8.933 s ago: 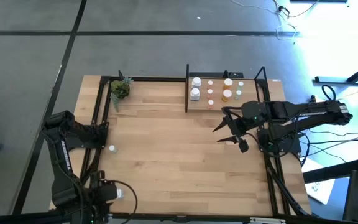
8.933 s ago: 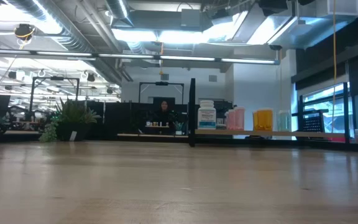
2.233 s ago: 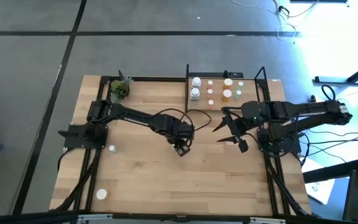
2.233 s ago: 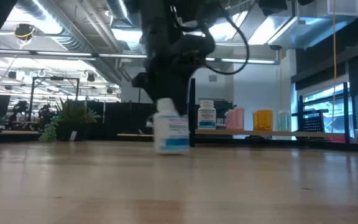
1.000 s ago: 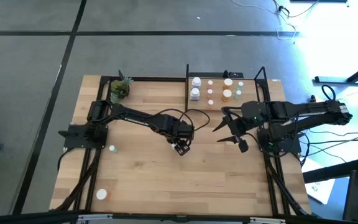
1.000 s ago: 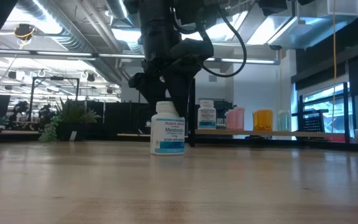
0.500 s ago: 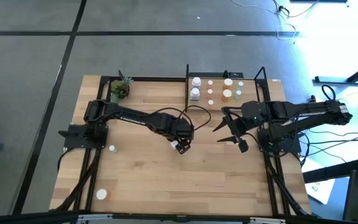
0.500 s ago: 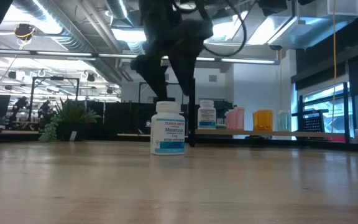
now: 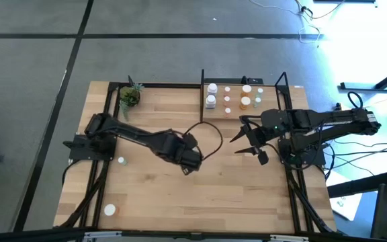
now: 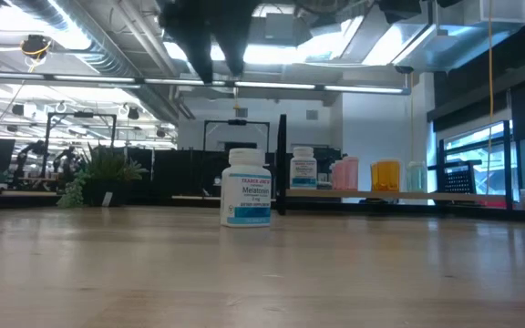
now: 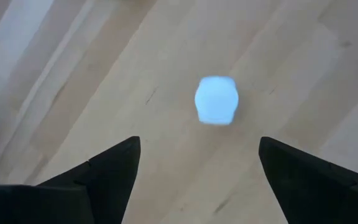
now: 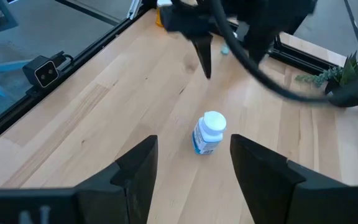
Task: Pick and place medicine bottles onto shelf by color
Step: Put the white pill bottle on the shelf aligned with the other white pill bottles
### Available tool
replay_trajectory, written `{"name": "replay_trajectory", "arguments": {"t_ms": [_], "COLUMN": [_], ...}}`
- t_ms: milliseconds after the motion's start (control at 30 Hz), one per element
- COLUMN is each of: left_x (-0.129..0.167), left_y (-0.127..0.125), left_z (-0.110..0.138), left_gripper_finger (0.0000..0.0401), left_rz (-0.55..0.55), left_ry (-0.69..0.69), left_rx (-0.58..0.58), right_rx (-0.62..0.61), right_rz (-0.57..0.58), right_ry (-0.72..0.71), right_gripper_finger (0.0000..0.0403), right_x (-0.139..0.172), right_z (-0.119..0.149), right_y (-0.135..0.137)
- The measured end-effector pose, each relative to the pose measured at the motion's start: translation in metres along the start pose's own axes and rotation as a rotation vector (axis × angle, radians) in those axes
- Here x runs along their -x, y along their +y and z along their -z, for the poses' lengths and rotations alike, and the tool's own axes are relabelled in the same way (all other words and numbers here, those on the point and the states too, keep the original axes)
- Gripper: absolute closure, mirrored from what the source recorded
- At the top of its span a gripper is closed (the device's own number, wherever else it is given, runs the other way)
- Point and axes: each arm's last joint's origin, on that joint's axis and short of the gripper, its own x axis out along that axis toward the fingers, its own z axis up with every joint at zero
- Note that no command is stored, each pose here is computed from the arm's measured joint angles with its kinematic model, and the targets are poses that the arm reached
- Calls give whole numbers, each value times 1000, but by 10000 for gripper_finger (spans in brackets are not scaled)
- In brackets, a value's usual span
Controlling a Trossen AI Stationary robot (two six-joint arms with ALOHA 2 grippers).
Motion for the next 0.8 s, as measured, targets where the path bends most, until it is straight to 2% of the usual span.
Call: {"name": "replay_trajectory", "arguments": {"t_ms": [333,800], "left_x": [38,65], "left_y": [-6,-29], "left_z": [31,76], "left_gripper_finger": [79,79], "left_rz": [32,111], "left_ry": [-67,-102], "left_rx": [146,243], "right_rx": [0,-12], "right_rz": [0,14], "right_ry": [0,-9], "right_gripper_finger": [198,198], "right_x": [0,1], "right_z": [0,1], "right_y": [0,-5]}}
